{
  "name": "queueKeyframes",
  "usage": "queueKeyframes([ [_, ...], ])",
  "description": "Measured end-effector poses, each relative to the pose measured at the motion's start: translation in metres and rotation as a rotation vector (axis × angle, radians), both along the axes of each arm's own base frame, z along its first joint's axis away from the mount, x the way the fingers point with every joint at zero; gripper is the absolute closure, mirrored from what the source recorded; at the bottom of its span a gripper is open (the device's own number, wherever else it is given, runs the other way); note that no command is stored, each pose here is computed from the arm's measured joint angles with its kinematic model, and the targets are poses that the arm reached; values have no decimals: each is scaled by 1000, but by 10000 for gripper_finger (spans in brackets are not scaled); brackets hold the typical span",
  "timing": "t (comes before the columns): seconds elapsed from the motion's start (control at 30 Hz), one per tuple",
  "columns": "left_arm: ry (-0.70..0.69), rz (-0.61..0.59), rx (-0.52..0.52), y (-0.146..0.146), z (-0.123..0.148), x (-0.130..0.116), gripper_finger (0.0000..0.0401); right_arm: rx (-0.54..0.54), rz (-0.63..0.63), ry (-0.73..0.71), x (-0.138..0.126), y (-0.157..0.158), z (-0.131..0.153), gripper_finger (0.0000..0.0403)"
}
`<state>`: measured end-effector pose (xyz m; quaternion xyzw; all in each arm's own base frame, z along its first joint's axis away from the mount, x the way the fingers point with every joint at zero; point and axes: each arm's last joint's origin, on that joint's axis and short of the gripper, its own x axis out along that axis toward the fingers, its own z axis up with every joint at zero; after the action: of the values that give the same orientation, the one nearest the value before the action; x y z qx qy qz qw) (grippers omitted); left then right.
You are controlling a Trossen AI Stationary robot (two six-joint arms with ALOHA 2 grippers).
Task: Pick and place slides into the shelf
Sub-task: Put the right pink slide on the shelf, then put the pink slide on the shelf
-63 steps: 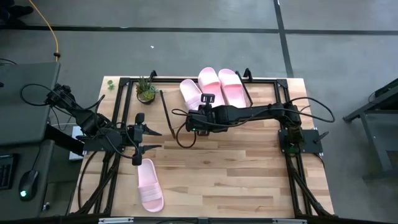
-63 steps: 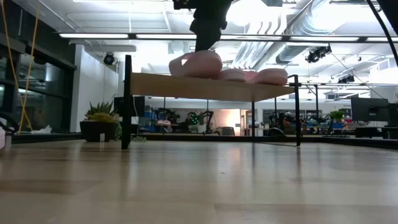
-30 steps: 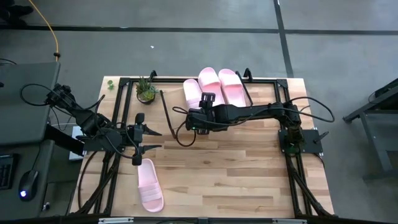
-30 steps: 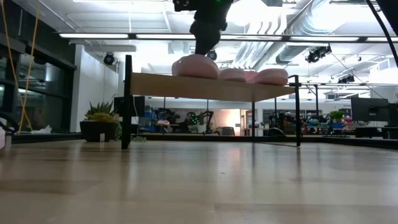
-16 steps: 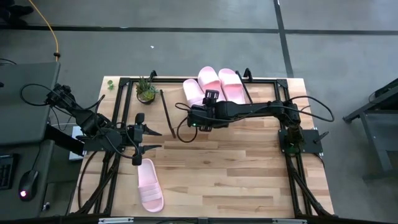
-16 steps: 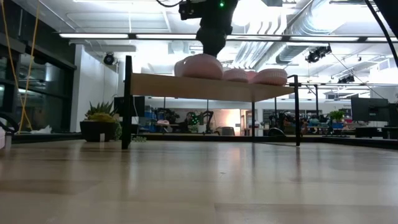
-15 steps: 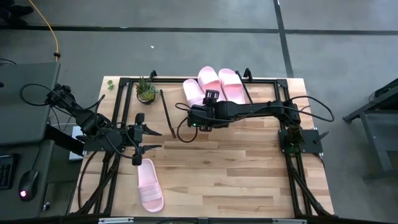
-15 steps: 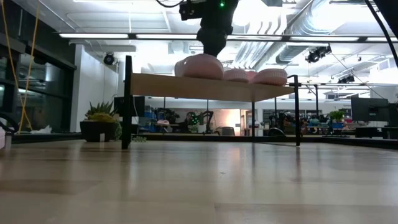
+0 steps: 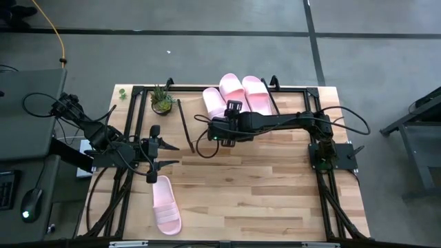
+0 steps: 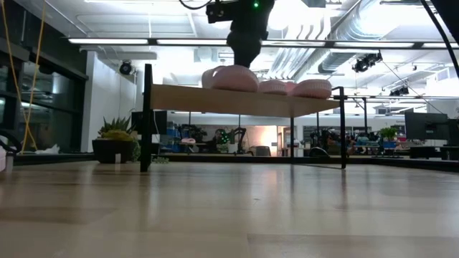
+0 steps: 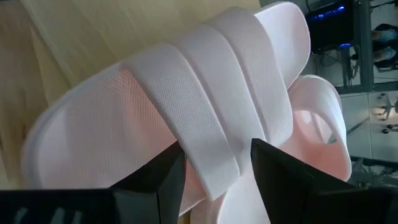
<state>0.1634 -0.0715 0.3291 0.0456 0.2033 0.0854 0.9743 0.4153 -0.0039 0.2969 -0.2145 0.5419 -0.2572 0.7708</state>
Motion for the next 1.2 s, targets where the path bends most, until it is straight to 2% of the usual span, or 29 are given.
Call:
queueKeyframes([
  [0.7, 8, -1, 6, 0, -1, 0, 222, -5, 68, -5, 0, 28, 1, 233],
  [0.9, 79, -18, 23, 2, -7, -4, 222, -20, 97, -8, -2, 43, 1, 233],
  [1.2, 165, -38, -87, 2, -14, -9, 222, -9, 132, -42, -3, 66, 2, 233],
])
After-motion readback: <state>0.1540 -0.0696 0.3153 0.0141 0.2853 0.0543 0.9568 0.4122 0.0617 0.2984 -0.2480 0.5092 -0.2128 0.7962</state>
